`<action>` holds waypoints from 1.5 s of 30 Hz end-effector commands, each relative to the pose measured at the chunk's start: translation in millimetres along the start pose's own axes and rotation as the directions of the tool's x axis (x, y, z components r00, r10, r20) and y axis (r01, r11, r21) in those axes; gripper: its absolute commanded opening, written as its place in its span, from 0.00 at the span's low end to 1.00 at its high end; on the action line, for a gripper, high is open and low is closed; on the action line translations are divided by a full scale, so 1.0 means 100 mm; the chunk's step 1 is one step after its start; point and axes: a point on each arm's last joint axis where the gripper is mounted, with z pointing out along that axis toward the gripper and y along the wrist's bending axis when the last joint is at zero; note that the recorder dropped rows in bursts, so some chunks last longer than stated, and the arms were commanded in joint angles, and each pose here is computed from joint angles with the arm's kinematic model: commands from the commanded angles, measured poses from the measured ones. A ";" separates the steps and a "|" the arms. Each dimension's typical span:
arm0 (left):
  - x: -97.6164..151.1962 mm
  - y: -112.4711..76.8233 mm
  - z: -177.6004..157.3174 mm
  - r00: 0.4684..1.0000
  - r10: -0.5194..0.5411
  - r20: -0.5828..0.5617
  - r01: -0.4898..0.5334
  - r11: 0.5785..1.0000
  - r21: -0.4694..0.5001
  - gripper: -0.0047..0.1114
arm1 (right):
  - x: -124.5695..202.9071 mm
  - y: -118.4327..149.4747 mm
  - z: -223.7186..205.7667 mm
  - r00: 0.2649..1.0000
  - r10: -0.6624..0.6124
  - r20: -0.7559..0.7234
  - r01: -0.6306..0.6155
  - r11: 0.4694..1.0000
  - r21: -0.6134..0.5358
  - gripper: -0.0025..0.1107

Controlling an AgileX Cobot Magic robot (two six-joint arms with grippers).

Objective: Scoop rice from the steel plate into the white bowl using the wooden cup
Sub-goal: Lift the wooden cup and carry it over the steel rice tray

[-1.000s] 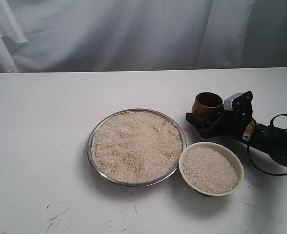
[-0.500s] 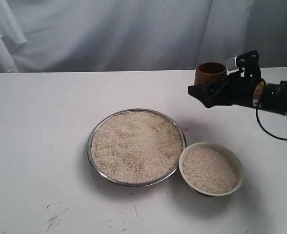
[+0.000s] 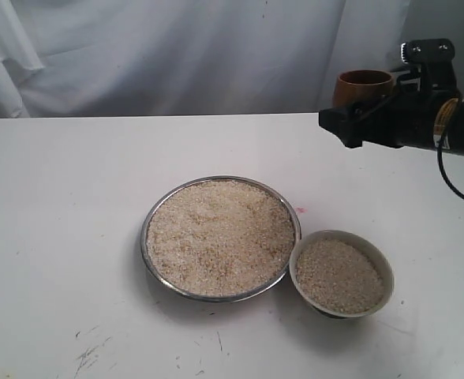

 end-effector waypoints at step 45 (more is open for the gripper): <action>0.01 0.00 0.00 1.000 -0.004 0.007 0.004 1.000 0.002 0.04 | -0.10 1.33 0.01 0.638 -0.661 -0.395 0.667 0.731 -0.145 0.02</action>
